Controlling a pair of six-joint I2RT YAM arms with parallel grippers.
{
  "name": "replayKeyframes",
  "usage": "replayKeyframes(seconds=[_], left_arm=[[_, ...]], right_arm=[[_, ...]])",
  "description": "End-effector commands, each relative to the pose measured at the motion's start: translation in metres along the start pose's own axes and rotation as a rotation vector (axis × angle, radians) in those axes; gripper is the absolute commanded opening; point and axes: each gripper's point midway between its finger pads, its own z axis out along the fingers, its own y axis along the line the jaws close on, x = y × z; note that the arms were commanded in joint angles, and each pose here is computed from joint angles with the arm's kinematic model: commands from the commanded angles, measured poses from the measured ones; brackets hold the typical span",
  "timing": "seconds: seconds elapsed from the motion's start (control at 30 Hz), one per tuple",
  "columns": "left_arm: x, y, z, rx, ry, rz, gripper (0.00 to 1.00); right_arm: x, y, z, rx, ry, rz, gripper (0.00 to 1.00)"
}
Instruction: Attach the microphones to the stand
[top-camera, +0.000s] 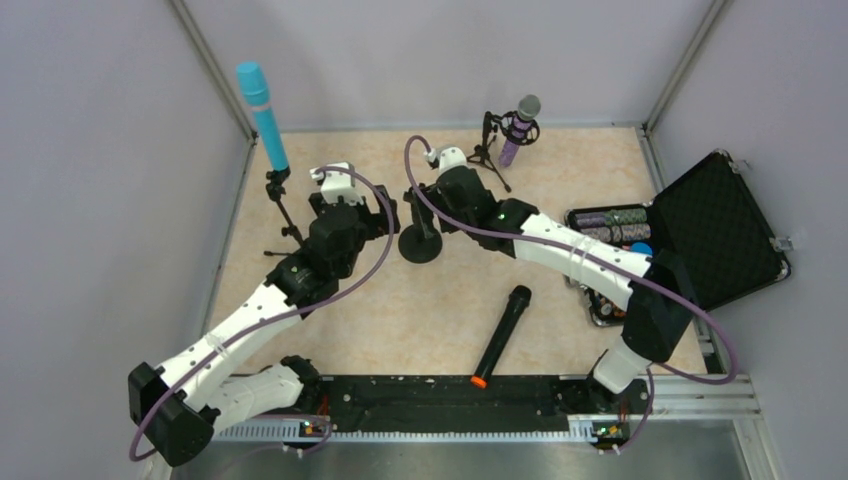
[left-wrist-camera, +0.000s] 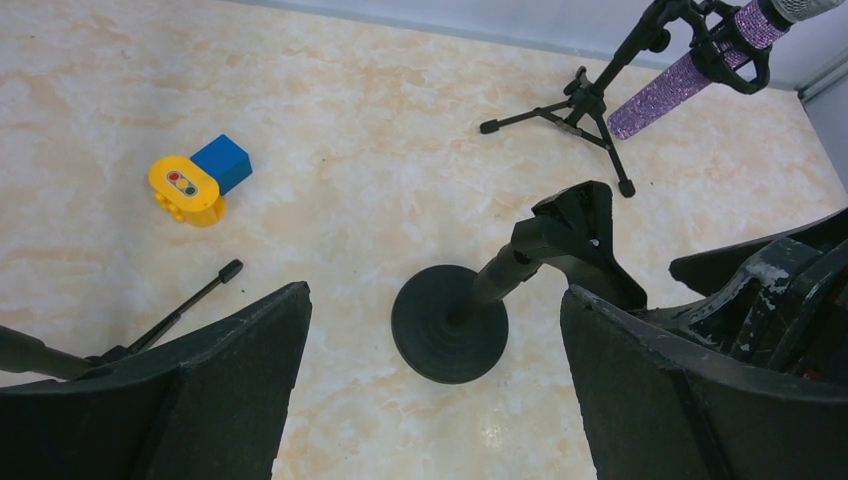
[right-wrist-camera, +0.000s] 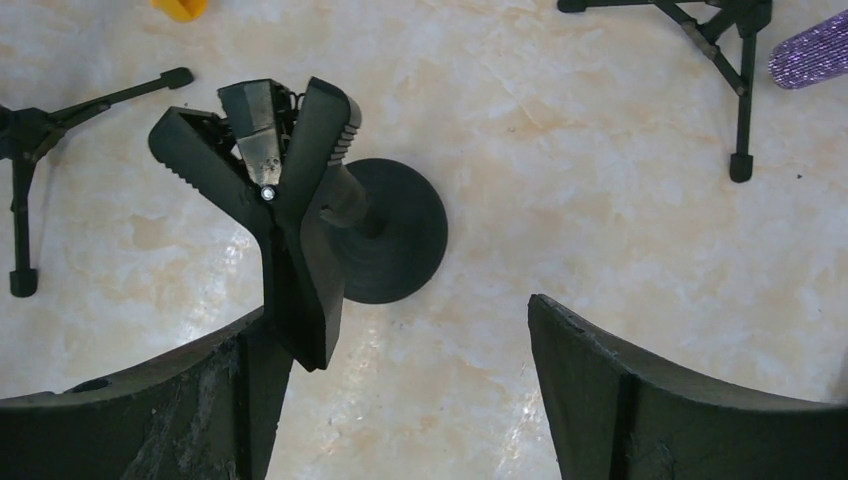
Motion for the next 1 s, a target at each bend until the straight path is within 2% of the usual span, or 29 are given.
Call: replayKeyframes(seconds=[0.0,0.13,0.37,0.53,0.67,0.8,0.9,0.97], left_arm=[[-0.001,-0.005,0.003,0.021,-0.010,-0.013,0.99],[0.004,-0.007,0.005,0.035,0.007,0.000,0.99],[0.017,-0.021,0.009,0.109,0.053,0.030,0.99],[0.034,-0.025,0.012,0.136,0.108,0.058,0.99],[0.035,-0.025,0.012,0.144,0.106,0.066,0.99],[0.029,-0.026,0.009,0.156,0.091,0.075,0.99],[0.026,-0.027,0.006,0.166,0.093,0.091,0.99],[0.025,-0.026,0.005,0.161,0.097,0.107,0.99]], right_arm=[[-0.016,-0.015,-0.015,0.069,-0.062,-0.004,0.82],[-0.011,-0.024,-0.012,0.079,-0.053,0.022,0.82],[-0.008,-0.043,-0.002,-0.015,-0.059,0.194,0.82],[-0.008,-0.049,0.000,-0.027,-0.057,0.220,0.84],[-0.005,-0.042,-0.006,-0.095,-0.048,0.225,0.85],[0.001,-0.028,-0.021,-0.257,-0.047,0.255,0.88],[0.000,-0.014,-0.039,-0.467,-0.070,0.317,0.90],[-0.010,-0.003,-0.059,-0.647,-0.130,0.354,0.93]])
